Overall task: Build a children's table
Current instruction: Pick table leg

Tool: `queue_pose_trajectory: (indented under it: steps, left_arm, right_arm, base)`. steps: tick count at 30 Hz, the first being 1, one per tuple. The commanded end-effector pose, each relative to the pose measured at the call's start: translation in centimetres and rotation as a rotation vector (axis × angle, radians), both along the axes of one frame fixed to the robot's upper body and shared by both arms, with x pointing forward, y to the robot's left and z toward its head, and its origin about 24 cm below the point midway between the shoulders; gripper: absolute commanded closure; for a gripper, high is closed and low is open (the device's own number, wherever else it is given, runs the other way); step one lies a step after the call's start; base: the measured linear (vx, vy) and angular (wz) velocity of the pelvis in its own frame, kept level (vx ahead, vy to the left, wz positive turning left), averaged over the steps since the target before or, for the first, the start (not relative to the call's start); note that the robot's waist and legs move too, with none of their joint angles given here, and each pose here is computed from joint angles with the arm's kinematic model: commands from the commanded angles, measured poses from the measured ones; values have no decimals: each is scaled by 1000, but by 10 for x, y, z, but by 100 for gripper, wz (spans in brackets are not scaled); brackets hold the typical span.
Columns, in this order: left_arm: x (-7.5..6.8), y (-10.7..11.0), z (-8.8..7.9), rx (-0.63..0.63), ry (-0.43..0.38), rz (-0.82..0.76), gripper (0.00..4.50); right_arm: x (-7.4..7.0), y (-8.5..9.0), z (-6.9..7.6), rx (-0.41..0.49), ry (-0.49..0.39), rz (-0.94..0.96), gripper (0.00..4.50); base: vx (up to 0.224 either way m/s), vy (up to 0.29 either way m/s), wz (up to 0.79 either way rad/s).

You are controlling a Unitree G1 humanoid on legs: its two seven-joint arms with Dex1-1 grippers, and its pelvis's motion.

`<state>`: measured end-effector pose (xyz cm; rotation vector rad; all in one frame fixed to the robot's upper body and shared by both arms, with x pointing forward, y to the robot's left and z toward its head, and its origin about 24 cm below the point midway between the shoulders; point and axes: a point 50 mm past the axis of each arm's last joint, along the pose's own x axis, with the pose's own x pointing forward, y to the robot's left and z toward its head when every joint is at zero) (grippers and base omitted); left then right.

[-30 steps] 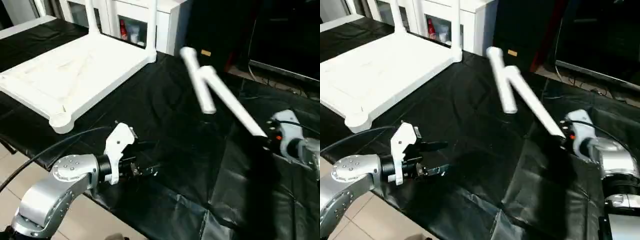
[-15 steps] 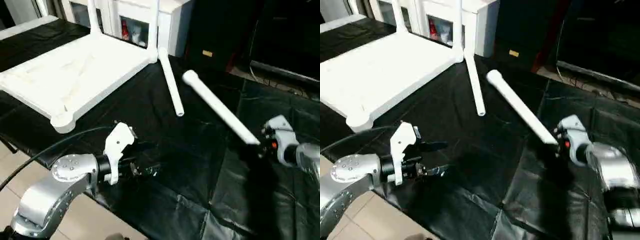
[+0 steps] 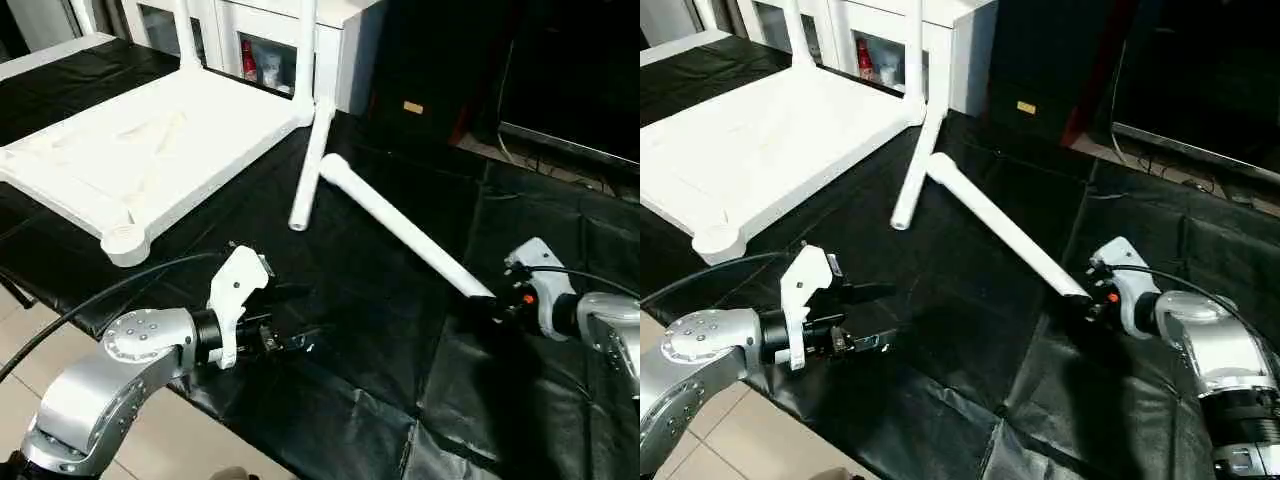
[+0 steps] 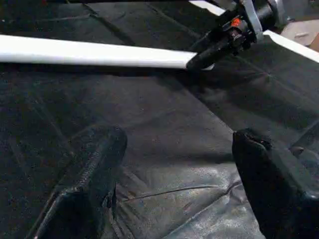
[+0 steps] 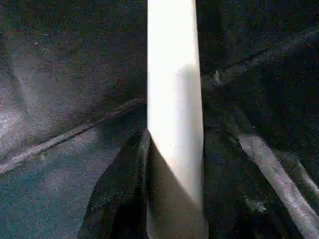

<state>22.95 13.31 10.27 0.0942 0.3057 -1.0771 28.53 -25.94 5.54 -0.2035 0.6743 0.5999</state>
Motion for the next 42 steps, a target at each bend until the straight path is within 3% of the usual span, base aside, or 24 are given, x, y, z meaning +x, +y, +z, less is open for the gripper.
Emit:
queue_pose_trajectory:
  steps: [1, 11, 17, 22, 25, 29, 36, 42]
  left_arm:
    - [1, -1, 2, 8, -14, -8, 68]
    - [1, 0, 2, 10, -18, -10, 68]
    - [1, 2, 2, 14, -17, -1, 68]
    - [-2, 4, 0, 17, -9, 0, 68]
    - [-3, 4, -1, 18, 0, 2, 68]
    - [-3, 5, -3, 21, 4, 5, 68]
    - [-1, 5, -5, 24, 4, 27, 68]
    - [-2, 6, -6, 27, 9, 29, 68]
  right_arm:
    - [1, 8, 2, 6, -9, 24, 327]
    - [1, 35, -4, 64, -26, 69, 327]
    - [5, 30, 8, 162, -84, -23, 327]
    - [-4, 29, 13, 225, -93, -61, 327]
    - [-19, 38, 9, 238, -66, -43, 327]
    - [-26, 51, 1, 249, -40, -48, 327]
    - [-21, 81, -12, 290, -24, -208, 327]
    - [-19, 97, -16, 286, -4, -219, 327]
  base:
    - [0, 0, 0]
    - [0, 0, 0]
    - [0, 0, 0]
    - [0, 0, 0]
    - [0, 0, 0]
    - [0, 0, 0]
    - [0, 0, 0]
    - [0, 0, 0]
